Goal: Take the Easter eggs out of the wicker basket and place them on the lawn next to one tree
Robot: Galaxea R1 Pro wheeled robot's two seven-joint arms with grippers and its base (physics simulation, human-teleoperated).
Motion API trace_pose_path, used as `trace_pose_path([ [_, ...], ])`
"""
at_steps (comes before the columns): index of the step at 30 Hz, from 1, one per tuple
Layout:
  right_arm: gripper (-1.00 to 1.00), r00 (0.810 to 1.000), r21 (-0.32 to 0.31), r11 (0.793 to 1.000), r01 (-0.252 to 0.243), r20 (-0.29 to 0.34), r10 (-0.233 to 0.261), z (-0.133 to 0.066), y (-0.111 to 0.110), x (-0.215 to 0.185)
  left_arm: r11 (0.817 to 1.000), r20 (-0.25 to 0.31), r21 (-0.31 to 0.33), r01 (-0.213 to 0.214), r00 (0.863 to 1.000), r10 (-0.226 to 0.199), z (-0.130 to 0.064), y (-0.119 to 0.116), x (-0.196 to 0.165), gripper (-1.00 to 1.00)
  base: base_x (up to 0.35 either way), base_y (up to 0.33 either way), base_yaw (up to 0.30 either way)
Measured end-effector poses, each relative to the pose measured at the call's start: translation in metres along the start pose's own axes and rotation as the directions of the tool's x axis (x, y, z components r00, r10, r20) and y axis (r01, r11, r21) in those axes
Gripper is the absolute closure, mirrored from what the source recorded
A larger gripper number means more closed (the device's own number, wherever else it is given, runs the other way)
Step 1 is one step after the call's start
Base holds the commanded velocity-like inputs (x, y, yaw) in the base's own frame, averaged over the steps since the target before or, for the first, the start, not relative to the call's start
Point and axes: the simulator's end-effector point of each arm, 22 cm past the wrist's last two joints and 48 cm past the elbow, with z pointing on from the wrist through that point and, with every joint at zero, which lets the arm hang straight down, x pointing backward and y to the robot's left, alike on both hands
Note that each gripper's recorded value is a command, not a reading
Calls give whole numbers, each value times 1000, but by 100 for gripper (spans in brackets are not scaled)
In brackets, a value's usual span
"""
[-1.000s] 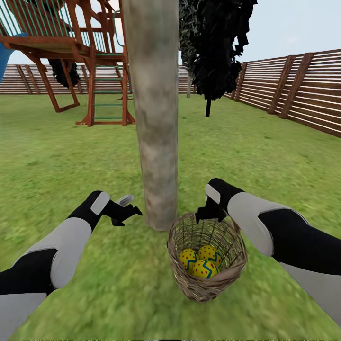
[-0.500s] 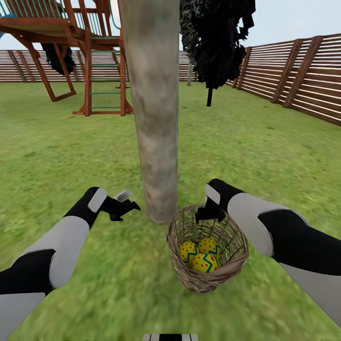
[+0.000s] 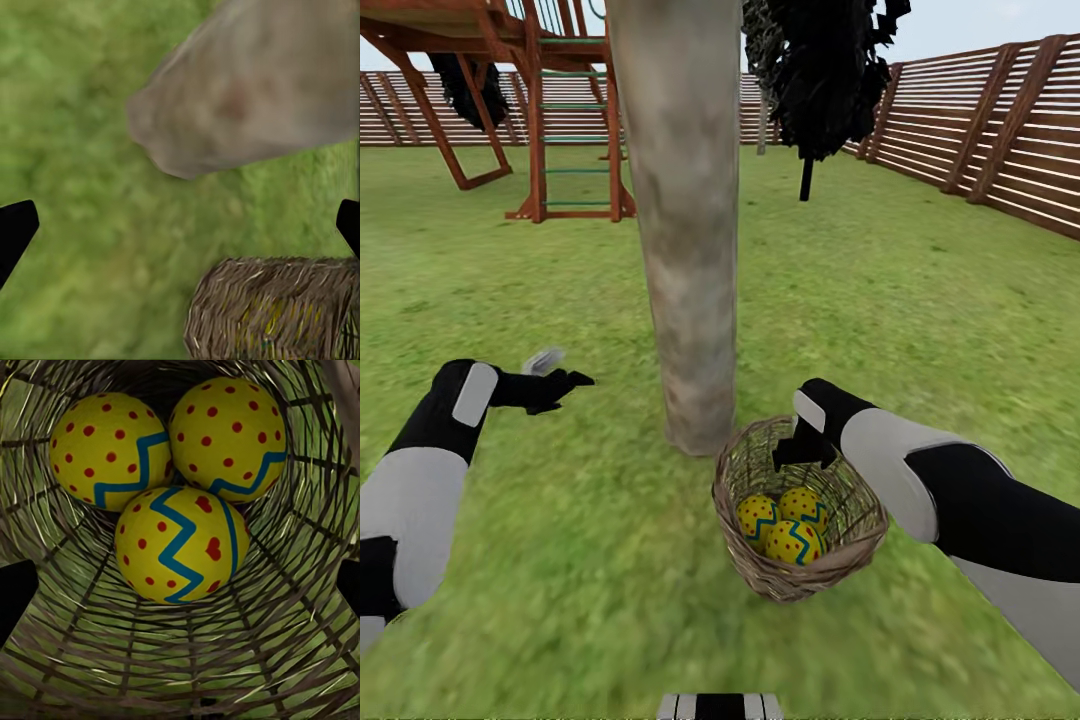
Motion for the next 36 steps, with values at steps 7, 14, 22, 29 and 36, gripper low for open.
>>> trace_pose_path([
  [7,-100,999,3,1000,-9,37,9,19,0,-10,995,7,84,45,999,-46,-14,40,-15,-100,0,0,0],
  [14,-100,1000,2,1000,-8,16,8,39,1,-7,993,-42,82,90,995,-87,2,63,2,-100,0,0,0],
  [22,-100,1000,-1,1000,-9,-17,9,60,2,-2,993,-71,67,102,993,-97,21,74,16,-100,0,0,0],
  [29,-100,999,-4,1000,-8,-44,7,79,4,4,992,-94,51,111,990,-106,36,86,27,-100,0,0,0],
  [36,-100,997,-4,1000,-6,-74,6,98,4,10,992,-116,35,121,986,-116,51,97,39,-100,0,0,0],
])
